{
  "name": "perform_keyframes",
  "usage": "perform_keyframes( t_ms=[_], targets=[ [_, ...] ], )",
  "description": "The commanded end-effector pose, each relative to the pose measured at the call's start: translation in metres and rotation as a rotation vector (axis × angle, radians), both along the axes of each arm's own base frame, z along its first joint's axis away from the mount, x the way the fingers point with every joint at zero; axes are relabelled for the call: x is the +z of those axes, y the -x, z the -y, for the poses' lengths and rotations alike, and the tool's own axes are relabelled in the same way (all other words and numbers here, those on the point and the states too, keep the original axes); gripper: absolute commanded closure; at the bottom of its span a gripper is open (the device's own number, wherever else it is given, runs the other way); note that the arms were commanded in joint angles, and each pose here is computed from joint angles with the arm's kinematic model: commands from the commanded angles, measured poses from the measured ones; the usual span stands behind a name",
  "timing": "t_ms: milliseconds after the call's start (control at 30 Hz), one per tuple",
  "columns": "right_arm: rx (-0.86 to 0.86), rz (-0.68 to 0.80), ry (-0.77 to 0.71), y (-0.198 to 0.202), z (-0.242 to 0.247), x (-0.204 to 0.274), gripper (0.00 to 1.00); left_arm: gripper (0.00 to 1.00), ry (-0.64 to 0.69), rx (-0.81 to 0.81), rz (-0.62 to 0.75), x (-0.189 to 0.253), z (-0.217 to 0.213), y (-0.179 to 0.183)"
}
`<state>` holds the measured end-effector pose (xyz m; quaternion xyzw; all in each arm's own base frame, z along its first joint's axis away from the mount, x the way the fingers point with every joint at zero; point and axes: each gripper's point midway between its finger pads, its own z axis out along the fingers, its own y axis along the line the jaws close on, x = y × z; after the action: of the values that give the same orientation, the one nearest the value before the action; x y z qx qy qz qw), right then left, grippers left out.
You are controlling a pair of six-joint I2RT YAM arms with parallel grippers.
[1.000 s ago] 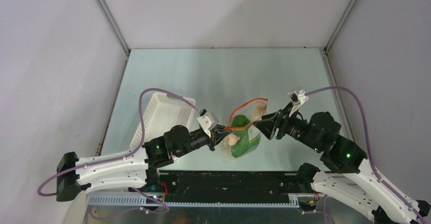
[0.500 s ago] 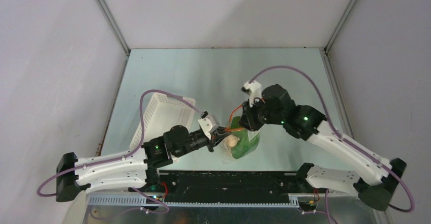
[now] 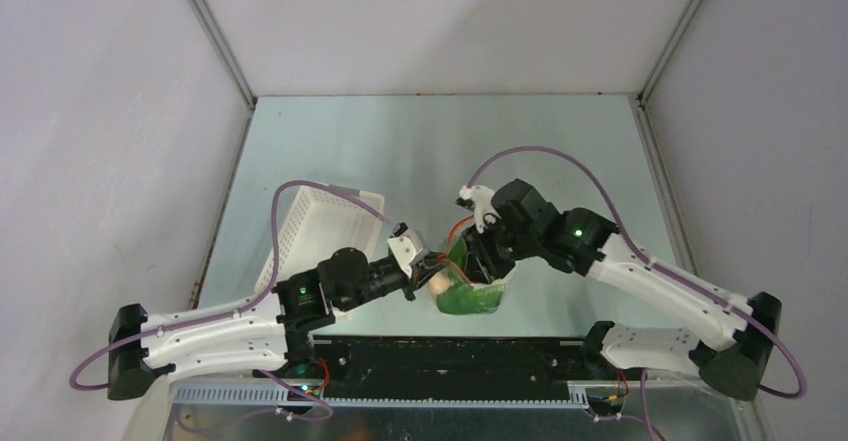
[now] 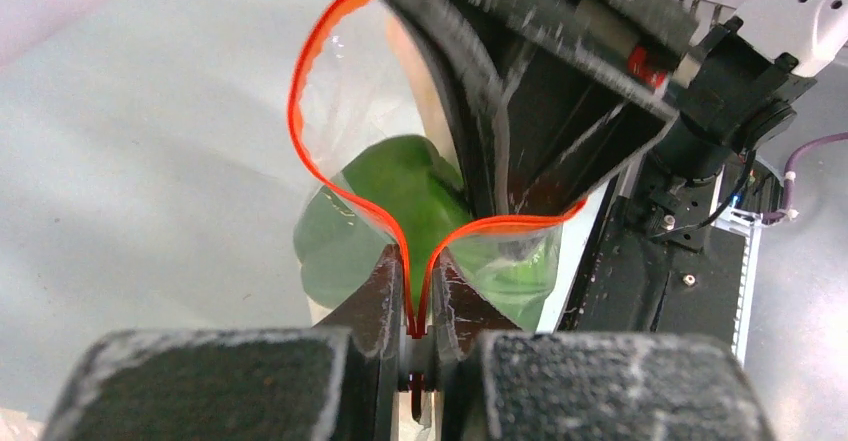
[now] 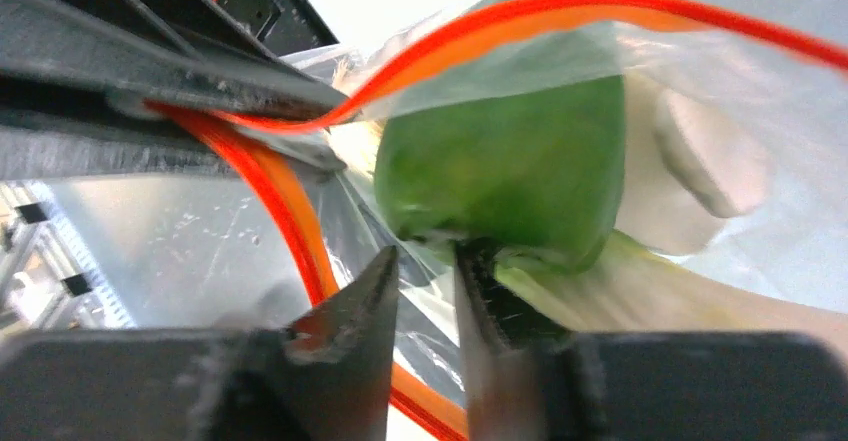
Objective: Place the food in the zip-top bag and seal the zipper
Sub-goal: Adjust the zipper food storage bag at the center of the board.
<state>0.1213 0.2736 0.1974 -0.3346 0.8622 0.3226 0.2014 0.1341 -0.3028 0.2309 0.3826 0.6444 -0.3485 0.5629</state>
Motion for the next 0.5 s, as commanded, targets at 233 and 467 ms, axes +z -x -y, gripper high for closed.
perform_keyframes(
  t_ms=[233, 467],
  targets=[
    [0.263, 0.514, -0.369, 0.024, 0.025, 0.112, 0.37, 1.0, 0.134, -0.167, 0.136, 0.064, 0.015, 0.022],
    [0.583, 0.792, -0.416, 0.027, 0.003, 0.115, 0.15, 1.0, 0.094, -0.273, 0.15, 0.059, 0.021, 0.037]
  ],
)
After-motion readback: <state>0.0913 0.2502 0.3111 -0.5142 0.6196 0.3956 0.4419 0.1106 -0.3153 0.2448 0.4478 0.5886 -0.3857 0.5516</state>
